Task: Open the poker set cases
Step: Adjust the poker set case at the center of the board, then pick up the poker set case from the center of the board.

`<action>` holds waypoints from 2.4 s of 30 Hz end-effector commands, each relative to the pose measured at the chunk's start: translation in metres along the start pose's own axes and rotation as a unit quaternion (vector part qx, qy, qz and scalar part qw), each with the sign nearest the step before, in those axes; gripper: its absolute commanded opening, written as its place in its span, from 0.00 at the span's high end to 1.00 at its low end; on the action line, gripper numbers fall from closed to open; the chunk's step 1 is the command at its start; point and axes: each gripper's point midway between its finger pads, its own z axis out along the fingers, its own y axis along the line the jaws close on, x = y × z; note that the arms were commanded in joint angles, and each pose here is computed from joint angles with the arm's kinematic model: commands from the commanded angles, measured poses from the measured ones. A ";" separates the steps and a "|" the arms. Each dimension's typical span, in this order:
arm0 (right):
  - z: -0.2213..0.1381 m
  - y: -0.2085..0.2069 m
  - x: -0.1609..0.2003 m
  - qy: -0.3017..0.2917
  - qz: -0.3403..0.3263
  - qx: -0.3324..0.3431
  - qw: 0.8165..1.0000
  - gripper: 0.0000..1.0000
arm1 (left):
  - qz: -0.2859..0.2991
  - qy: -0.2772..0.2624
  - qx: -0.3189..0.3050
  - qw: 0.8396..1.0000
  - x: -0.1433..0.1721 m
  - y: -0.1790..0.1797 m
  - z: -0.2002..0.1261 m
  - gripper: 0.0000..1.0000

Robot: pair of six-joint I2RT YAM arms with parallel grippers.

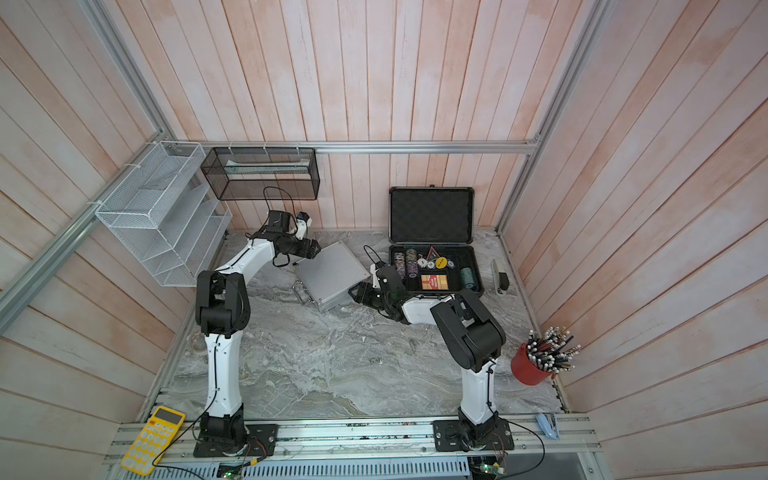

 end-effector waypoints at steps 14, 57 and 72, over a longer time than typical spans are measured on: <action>0.032 0.015 -0.020 -0.007 0.003 -0.040 0.999 0.42 | 0.006 0.019 0.065 0.998 0.033 -0.059 0.003 0.25; -0.063 0.017 -0.030 -0.032 -0.143 0.022 0.989 0.41 | -0.112 -0.109 -0.037 0.987 0.067 -0.076 -0.157 0.23; -0.008 0.026 0.052 0.000 -0.057 -0.023 0.998 0.35 | -0.150 -0.124 -0.031 0.980 0.097 -0.091 -0.161 0.24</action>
